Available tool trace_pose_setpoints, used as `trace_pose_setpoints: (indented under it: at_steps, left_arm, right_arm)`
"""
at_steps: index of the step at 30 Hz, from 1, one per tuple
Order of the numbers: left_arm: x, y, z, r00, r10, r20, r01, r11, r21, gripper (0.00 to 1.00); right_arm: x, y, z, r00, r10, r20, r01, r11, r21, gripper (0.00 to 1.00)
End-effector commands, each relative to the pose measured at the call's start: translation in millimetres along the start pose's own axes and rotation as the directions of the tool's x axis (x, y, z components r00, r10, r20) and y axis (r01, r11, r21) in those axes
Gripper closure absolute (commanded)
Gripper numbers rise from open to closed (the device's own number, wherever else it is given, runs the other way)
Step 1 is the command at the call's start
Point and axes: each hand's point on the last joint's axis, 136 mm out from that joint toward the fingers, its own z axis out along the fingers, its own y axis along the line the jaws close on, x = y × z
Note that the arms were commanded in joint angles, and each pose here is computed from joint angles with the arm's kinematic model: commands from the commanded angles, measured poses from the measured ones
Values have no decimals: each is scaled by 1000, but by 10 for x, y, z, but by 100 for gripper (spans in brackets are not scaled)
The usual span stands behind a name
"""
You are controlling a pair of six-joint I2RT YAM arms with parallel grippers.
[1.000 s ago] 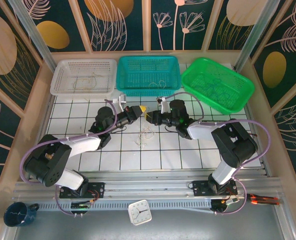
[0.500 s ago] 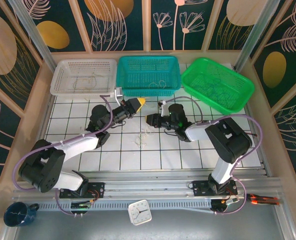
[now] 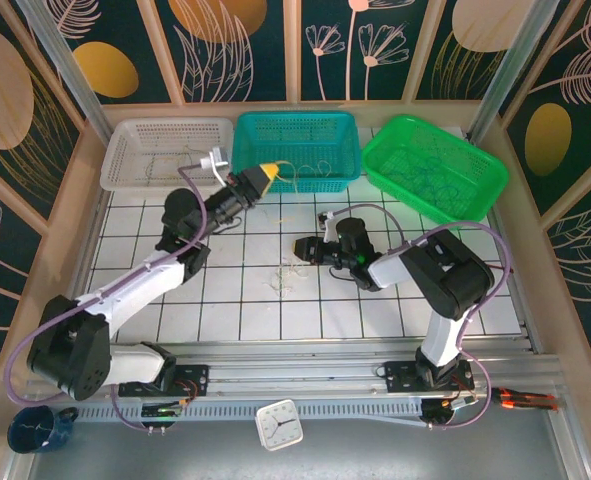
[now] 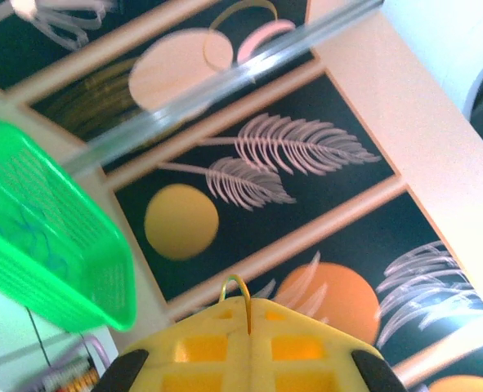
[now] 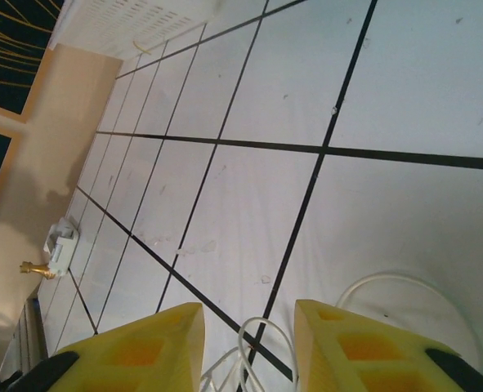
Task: Untangle the cables
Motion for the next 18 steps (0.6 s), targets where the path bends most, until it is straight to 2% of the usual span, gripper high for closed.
trace_pose_setpoints:
  at_steps: [1, 11, 18]
  left_arm:
    - [-464, 91, -108, 993, 77, 91, -69, 994, -85, 100]
    - [-1721, 641, -519, 935, 204, 291, -114, 948, -296, 100]
    - [-2315, 1230, -771, 886, 318, 338, -119, 860, -497, 100]
  right_arm:
    - [-161, 210, -87, 998, -47, 52, 49, 998, -26, 62]
    - [-412, 431, -227, 989, -109, 98, 110, 994, -7, 54]
    - [-563, 520, -452, 979, -147, 138, 140, 988, 58, 52]
